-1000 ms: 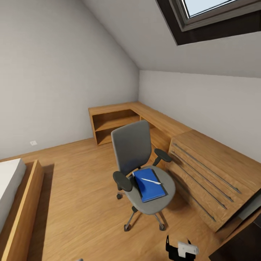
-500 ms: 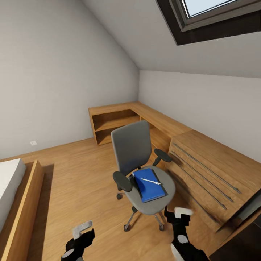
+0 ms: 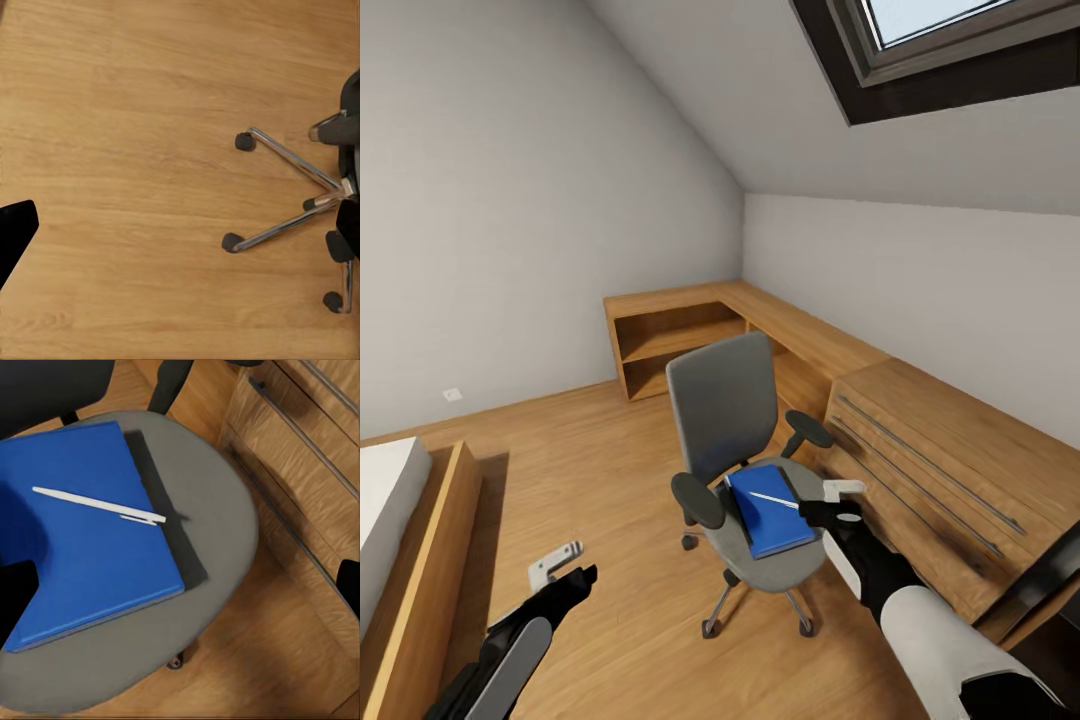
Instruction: In the bedroom, organize the workspace by keeping the computer under the desk, ensuring the monitor is on the desk, placing the keyboard on the desk next to the monitor, placing the mouse on the desk next to the keyboard, moving the folder from the swivel chair onto the desk next to the mouse, stacking the notebook on top of the folder with the pen on top of the notebook, and positioning the swivel chair next to the desk.
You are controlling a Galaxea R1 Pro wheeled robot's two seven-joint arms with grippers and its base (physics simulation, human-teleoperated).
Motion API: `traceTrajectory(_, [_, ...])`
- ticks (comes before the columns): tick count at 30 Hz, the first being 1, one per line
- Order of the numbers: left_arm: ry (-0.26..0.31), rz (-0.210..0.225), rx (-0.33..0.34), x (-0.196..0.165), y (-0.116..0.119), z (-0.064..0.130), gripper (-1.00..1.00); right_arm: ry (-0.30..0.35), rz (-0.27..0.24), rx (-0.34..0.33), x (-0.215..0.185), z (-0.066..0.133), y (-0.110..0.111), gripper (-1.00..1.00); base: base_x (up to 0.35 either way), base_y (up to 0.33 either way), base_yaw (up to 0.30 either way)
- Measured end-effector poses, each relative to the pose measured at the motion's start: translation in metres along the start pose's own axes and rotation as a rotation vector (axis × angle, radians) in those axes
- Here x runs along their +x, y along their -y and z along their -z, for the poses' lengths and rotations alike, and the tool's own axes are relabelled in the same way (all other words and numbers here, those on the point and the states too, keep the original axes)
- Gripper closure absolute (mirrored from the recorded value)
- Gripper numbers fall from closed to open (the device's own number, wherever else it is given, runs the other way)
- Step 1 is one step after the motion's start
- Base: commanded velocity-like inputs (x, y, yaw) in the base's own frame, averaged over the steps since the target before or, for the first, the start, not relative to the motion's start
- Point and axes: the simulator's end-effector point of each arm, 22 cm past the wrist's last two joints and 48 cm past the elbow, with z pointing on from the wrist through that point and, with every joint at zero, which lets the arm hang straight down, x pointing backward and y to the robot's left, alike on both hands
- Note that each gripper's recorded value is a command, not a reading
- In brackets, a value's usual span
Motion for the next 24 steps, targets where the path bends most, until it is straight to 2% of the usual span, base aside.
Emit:
traceTrajectory(3, [0.041, -0.009, 0.003, -0.012, 0.003, 0.003, -1.00, -0.018, 0.006, -0.004, 0.003, -0.001, 0.004, -1.00, 0.115, -0.103, 0.000])
traceTrajectory(6, [0.099, -0.045, -0.011, -0.027, 0.001, 0.006, -1.00, -0.023, 0.011, 0.001, 0.003, -0.002, 0.012, -1.00, 0.206, -0.203, 0.000])
traceTrajectory(9, [0.126, -0.067, -0.020, -0.033, 0.000, 0.007, -1.00, -0.027, 0.012, 0.000, 0.005, -0.001, 0.011, -1.00, 0.232, -0.236, 0.061])
traceTrajectory(17, [0.127, -0.072, -0.022, -0.033, 0.001, 0.008, -1.00, -0.030, 0.017, -0.022, 0.008, 0.000, -0.004, -1.00, 0.200, -0.241, 0.226])
traceTrajectory(22, [0.126, -0.070, -0.025, -0.033, -0.001, 0.006, -1.00, -0.026, 0.079, -0.046, 0.011, 0.001, -0.018, -1.00, 0.034, -0.074, 0.257])
traceTrajectory(24, [0.126, -0.068, -0.027, -0.034, -0.002, 0.006, -1.00, -0.027, 0.089, -0.055, 0.012, 0.001, -0.021, -1.00, 0.011, -0.023, 0.257])
